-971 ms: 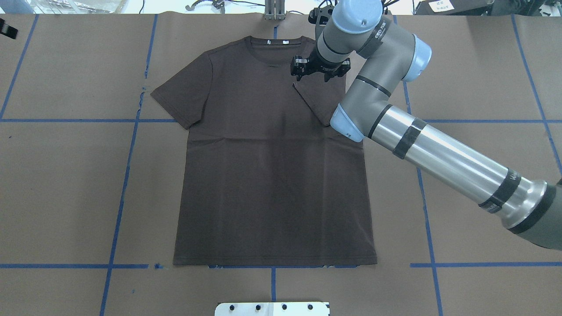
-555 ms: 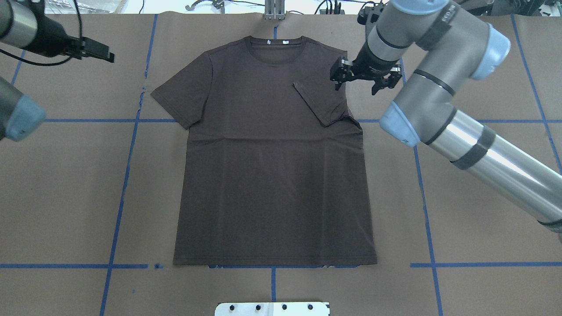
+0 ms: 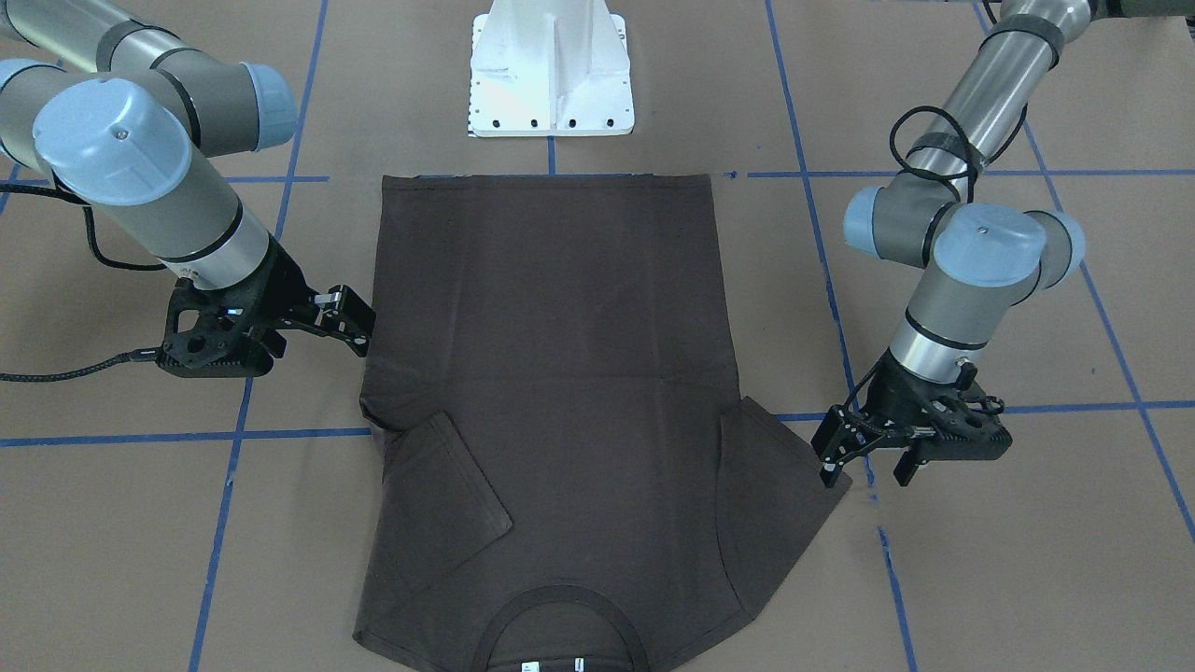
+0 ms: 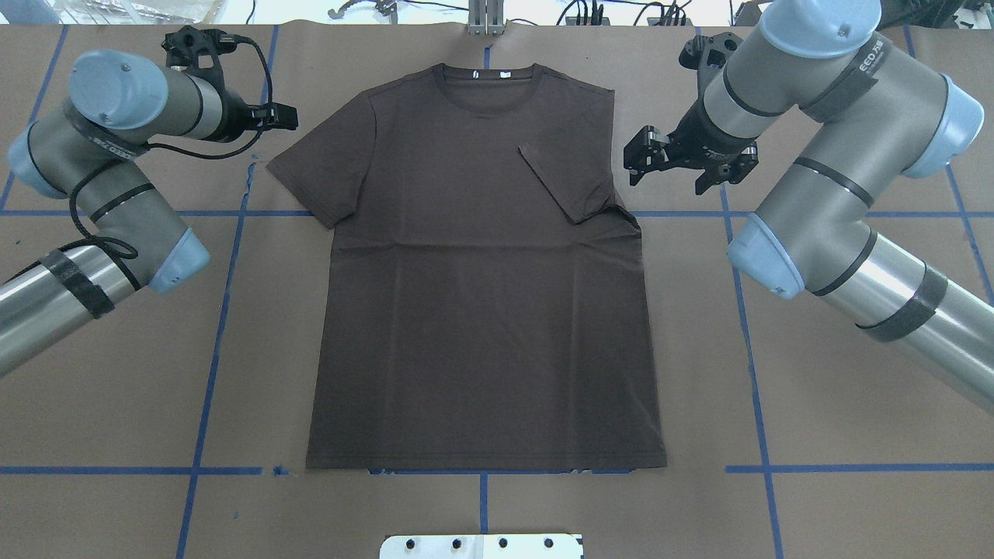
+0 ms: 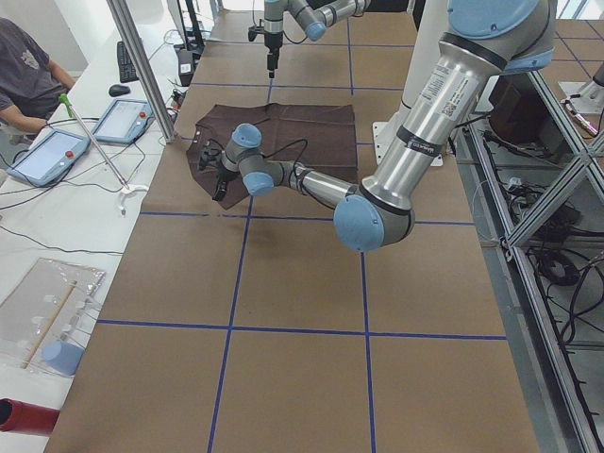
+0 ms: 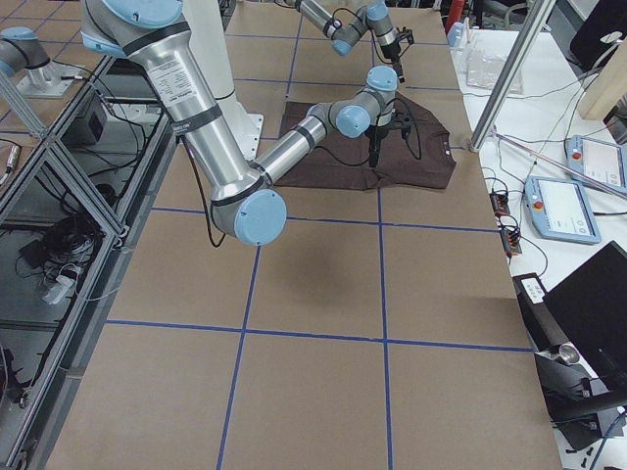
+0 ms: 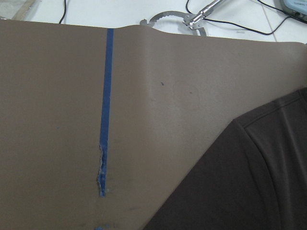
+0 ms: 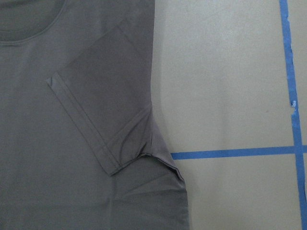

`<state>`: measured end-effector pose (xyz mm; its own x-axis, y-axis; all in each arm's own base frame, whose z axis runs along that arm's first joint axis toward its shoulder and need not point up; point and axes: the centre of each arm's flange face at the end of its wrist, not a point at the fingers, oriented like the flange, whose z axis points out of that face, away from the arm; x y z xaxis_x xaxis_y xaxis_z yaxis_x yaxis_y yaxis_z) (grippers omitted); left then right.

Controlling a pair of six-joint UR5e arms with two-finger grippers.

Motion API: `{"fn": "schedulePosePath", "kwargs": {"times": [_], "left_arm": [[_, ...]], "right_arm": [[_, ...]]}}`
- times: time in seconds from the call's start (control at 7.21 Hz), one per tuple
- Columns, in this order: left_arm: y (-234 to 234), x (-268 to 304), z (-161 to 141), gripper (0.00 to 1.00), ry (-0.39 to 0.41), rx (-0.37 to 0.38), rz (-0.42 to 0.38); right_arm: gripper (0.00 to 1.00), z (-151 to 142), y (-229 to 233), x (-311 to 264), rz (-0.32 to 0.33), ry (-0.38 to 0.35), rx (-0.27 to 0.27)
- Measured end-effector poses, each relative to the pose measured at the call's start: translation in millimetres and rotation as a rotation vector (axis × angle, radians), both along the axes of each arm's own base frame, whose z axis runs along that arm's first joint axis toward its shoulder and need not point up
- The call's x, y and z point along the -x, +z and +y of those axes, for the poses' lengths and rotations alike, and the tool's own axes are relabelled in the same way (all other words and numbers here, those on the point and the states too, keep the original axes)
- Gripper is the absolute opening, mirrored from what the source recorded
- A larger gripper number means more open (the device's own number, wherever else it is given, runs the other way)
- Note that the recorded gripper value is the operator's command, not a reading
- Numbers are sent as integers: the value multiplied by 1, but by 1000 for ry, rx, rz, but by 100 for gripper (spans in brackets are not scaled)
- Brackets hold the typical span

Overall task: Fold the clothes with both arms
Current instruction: 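Release the sleeve and lift the right gripper while the left gripper approaches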

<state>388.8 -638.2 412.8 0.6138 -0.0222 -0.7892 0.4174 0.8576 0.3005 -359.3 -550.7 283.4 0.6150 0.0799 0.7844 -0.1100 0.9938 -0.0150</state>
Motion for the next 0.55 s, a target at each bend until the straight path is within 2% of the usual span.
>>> {"fn": "schedulePosePath", "kwargs": {"times": [0.28, 0.55], "left_arm": [[19, -31, 10, 96, -26, 21, -1], [28, -36, 14, 92, -29, 29, -11]], "right_arm": [[100, 1, -2, 3, -2, -2, -2], [100, 1, -5, 5, -4, -4, -5]]}}
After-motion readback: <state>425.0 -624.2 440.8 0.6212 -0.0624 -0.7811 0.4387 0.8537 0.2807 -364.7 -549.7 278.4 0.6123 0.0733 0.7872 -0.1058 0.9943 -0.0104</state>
